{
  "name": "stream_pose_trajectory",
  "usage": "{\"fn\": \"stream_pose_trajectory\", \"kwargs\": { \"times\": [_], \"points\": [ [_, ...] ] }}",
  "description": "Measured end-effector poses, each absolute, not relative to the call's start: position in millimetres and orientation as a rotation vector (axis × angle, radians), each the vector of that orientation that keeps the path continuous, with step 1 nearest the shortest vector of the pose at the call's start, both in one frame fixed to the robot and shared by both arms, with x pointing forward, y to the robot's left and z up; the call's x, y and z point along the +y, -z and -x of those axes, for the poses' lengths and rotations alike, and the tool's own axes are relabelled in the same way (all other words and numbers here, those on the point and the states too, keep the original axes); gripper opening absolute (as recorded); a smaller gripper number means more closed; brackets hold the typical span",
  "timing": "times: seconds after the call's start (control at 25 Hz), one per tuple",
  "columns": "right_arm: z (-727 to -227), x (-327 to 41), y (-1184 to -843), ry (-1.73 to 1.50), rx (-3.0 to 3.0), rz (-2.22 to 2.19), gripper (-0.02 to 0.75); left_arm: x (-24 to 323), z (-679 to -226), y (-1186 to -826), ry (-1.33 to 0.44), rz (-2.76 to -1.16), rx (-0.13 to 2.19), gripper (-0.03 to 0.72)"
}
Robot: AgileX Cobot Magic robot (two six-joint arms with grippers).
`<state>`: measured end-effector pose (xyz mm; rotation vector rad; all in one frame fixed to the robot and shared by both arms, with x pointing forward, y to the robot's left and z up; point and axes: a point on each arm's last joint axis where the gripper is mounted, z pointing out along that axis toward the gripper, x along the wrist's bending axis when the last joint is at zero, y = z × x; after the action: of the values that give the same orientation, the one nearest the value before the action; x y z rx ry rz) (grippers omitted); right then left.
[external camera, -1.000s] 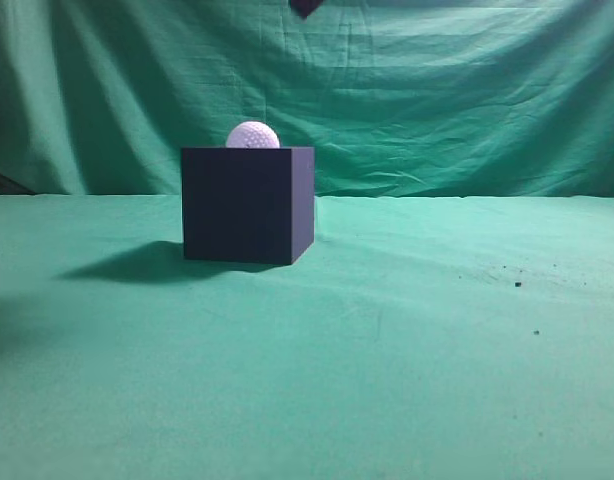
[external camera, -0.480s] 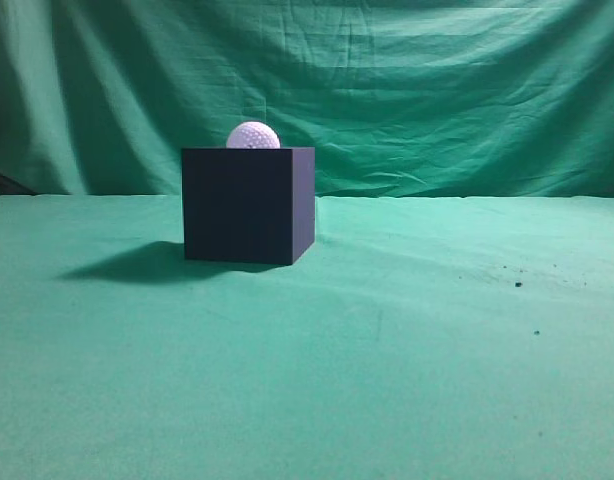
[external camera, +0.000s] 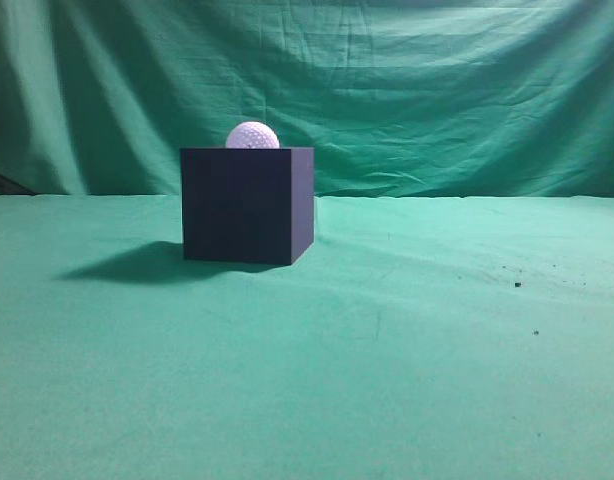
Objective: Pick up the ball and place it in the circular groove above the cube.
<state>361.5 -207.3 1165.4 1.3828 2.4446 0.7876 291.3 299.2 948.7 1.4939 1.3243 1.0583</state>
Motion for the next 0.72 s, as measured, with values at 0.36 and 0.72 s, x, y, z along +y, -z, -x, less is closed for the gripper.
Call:
{"fn": "stream_pose_trajectory", "kwargs": {
  "times": [0.36,0.72],
  "points": [
    [-291,-258,-1166,-1.044,2.276,-1.402,0.000,299,-291,-949,-1.058,-1.494,1.324,0.000],
    [-268,-286,-1147,-1.056,2.139,-1.338,0.000,299,-291,-949,-1.058,-1.494,1.324,0.000]
  ]
}}
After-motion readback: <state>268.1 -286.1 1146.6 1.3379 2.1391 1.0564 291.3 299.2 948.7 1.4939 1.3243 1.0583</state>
